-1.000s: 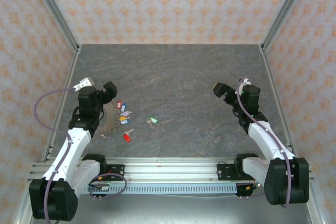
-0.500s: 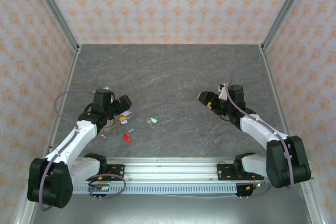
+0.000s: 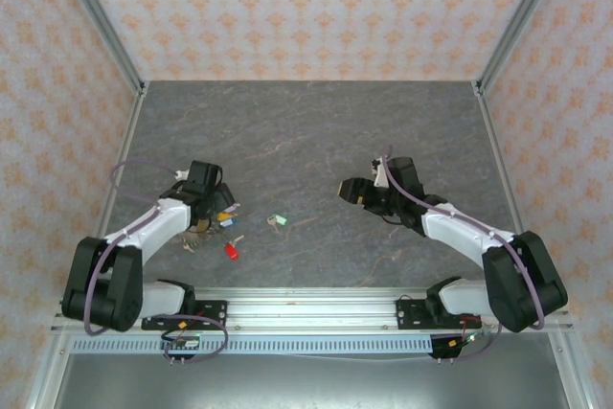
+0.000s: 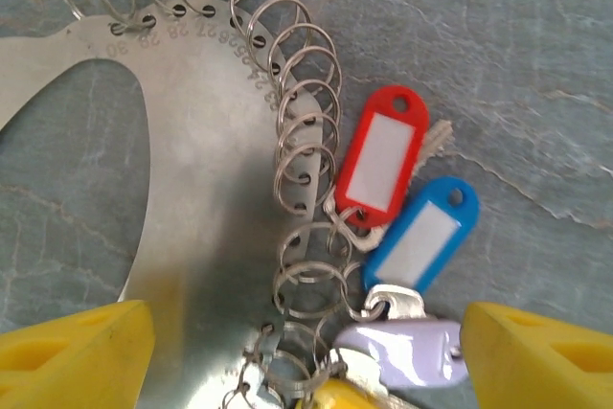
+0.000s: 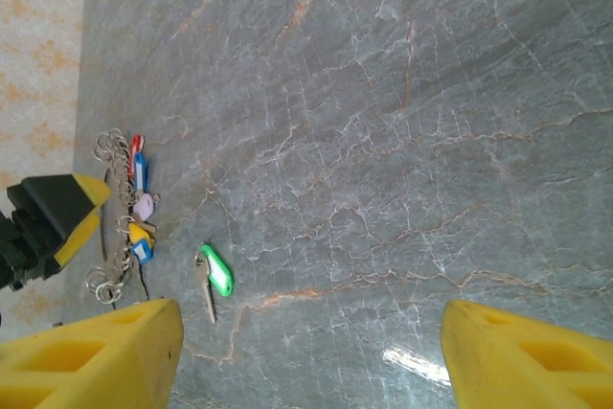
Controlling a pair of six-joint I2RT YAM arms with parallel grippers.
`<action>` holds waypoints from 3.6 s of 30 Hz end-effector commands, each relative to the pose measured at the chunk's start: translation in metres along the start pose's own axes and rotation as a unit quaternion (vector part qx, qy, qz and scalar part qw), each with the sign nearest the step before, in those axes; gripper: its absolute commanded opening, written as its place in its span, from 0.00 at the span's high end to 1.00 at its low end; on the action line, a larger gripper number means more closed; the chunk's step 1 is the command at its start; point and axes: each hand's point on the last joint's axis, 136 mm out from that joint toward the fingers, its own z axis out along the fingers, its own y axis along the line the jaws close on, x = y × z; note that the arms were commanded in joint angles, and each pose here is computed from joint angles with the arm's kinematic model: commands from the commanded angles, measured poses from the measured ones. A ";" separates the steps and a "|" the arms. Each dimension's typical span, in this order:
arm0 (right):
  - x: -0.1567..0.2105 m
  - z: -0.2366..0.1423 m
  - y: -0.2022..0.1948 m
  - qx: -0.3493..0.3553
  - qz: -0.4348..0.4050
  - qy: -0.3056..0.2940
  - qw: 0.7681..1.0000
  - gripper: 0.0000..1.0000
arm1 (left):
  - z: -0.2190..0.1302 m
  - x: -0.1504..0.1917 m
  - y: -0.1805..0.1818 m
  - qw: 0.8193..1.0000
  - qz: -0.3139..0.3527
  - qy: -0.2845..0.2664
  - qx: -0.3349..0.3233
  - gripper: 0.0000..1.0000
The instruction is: Put the keys on the keyring
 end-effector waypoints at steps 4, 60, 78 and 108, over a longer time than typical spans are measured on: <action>-0.010 0.003 0.011 0.000 -0.002 -0.018 1.000 0.28 | 0.018 0.008 -0.007 1.000 0.001 0.030 -0.002 0.24; 0.207 0.210 0.152 -0.065 -0.224 0.219 0.947 0.70 | 0.049 -0.004 -0.071 0.991 -0.004 0.094 0.099 0.42; 0.083 0.116 -0.030 0.075 -0.005 0.070 0.995 0.74 | 0.037 0.031 -0.085 0.983 0.031 0.114 0.140 0.42; 0.024 0.024 0.030 -0.010 -0.013 0.026 1.000 0.53 | -0.053 0.027 -0.121 0.977 0.113 0.019 0.179 0.24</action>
